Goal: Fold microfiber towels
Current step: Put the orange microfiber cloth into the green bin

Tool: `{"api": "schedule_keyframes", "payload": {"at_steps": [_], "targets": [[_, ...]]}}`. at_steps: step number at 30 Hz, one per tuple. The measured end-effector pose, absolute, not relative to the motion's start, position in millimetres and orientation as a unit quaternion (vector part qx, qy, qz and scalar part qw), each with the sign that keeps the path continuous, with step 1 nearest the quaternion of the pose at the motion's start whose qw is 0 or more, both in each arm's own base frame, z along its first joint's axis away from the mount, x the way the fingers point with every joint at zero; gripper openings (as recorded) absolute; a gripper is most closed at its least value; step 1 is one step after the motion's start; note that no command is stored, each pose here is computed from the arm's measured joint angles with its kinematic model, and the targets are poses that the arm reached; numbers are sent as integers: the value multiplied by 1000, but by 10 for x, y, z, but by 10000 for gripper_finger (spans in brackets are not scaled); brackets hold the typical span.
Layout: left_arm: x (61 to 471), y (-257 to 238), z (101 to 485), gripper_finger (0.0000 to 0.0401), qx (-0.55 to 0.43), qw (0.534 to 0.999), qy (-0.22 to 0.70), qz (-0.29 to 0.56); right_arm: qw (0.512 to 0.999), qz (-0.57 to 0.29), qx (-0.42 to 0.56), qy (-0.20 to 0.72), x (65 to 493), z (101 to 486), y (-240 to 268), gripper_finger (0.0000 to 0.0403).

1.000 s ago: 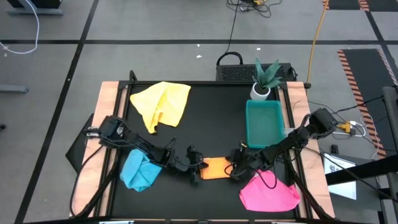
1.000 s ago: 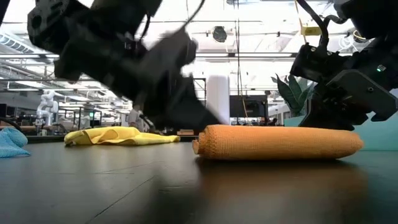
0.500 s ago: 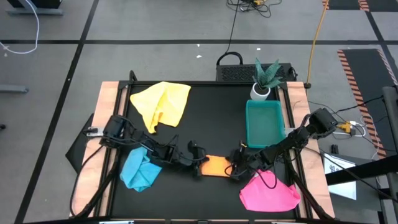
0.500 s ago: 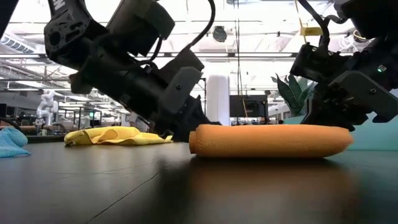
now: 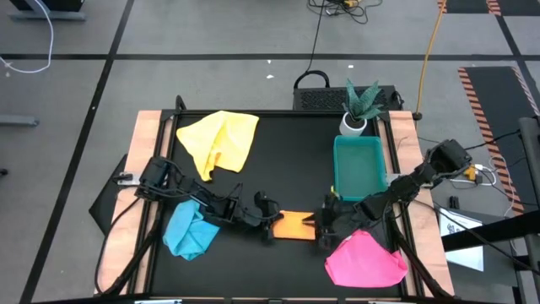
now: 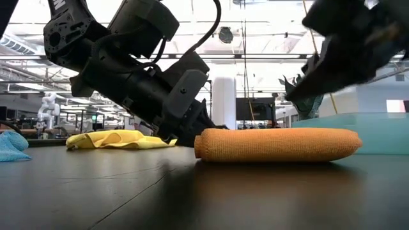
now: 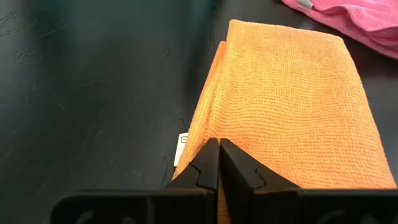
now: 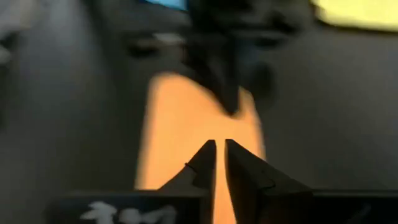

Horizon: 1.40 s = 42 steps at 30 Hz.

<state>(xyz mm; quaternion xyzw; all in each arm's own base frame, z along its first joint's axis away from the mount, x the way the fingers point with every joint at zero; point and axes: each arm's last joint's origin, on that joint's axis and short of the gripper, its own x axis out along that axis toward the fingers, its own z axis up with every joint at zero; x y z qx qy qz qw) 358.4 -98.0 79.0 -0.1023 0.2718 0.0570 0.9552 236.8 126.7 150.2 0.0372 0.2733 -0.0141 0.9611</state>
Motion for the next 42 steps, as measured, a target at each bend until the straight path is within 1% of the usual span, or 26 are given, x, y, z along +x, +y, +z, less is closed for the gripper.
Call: {"api": "schedule_keyframes", "payload": {"at_steps": [2,5,10,12,17,19,22,26,29,33,34,35,38,42], "targets": [[3584,-981,791,19,-102,955,272,57,967,35,52,247,2430,1524,1328,63],[3584,-982,789,19,-103,955,272,57,969,83,32,232,2491,1460,1398,108],[3583,-982,787,19,-106,955,272,57,962,97,-39,254,2636,1289,1523,170],[3582,-982,786,19,-106,955,273,57,957,97,-70,265,2714,1212,1566,183],[3581,-983,786,19,-107,954,273,55,941,27,-144,304,2874,1149,1613,191],[3581,-983,786,19,-107,954,273,55,931,20,-154,330,2886,1125,1616,187],[3580,-983,783,19,-108,954,274,55,926,38,-141,347,2896,1118,1613,176],[3581,-983,785,19,-108,955,272,55,927,36,-125,351,2898,1114,1605,147],[3582,-983,786,19,-108,955,272,54,928,36,-123,349,2901,1119,1605,106],[3572,-991,865,19,-98,956,273,39,927,56,-112,354,2904,1117,1611,28],[3564,-990,896,19,-94,956,276,36,926,64,-108,355,2905,1117,1614,15],[3555,-991,929,19,-91,955,279,31,926,71,-104,355,2907,1119,1620,11],[3520,-980,1041,19,-80,954,288,32,927,89,-71,357,2896,1167,1635,15],[3473,-965,1112,19,-72,948,306,42,926,117,-39,357,2839,1370,1630,6]]}}
